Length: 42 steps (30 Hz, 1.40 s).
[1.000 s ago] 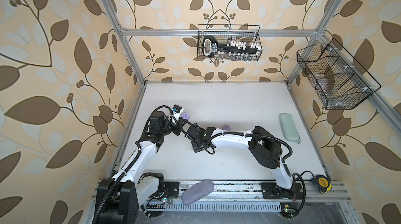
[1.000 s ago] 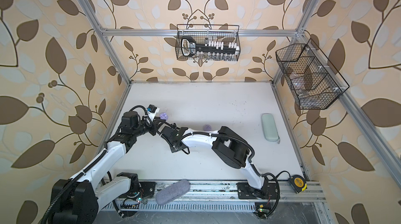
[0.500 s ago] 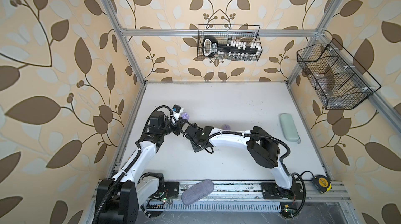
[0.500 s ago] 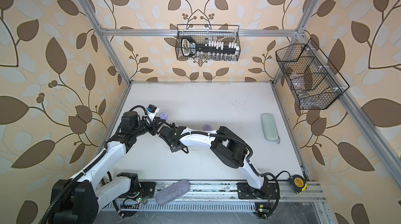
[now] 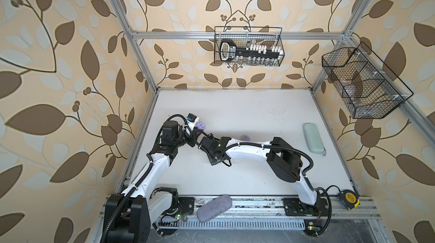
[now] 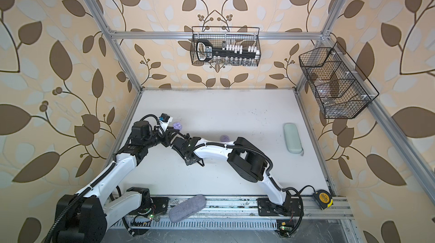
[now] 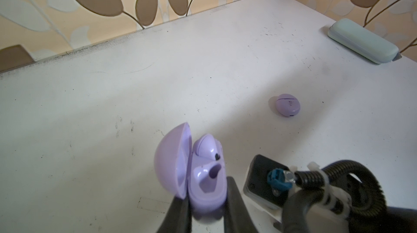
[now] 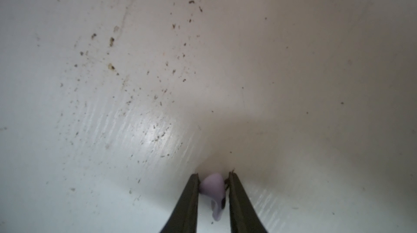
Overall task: Insert the wireless bluetooth earbuds into the charging case
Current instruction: 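Lower and close the right gripper on the lavender earbud, then lift the earbud with the right gripper toward the open case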
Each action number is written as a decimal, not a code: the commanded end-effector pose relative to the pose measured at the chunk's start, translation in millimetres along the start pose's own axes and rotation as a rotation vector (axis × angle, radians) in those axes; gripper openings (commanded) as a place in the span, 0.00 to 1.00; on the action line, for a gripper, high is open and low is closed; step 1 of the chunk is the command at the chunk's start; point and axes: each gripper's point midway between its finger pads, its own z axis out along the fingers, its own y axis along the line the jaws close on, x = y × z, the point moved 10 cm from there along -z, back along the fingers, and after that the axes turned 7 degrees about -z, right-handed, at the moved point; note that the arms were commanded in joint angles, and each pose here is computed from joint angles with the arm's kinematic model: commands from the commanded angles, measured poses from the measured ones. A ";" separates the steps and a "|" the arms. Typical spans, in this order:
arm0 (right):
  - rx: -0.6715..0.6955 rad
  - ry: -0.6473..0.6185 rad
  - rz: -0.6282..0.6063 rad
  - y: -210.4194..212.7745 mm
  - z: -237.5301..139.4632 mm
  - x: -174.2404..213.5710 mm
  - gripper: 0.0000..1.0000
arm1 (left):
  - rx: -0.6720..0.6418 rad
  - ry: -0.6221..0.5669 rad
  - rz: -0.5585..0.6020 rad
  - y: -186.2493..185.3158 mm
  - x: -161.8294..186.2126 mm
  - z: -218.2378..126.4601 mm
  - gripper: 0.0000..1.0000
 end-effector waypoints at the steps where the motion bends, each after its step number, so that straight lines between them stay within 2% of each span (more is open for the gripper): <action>1: 0.032 0.027 -0.033 4.0 5.2 3.8 0.24 | 0.017 -0.036 0.002 0.6 -5.9 -1.1 0.02; 30: 0.023 -0.021 -0.016 -0.6 -9.6 4.6 0.14 | 0.107 -0.020 0.017 -6.7 -1.2 0.5 0.06; 42: 0.005 -0.107 0.091 -26.6 -29.7 12.1 0.12 | 0.211 -0.013 0.023 -16.3 2.0 2.5 0.05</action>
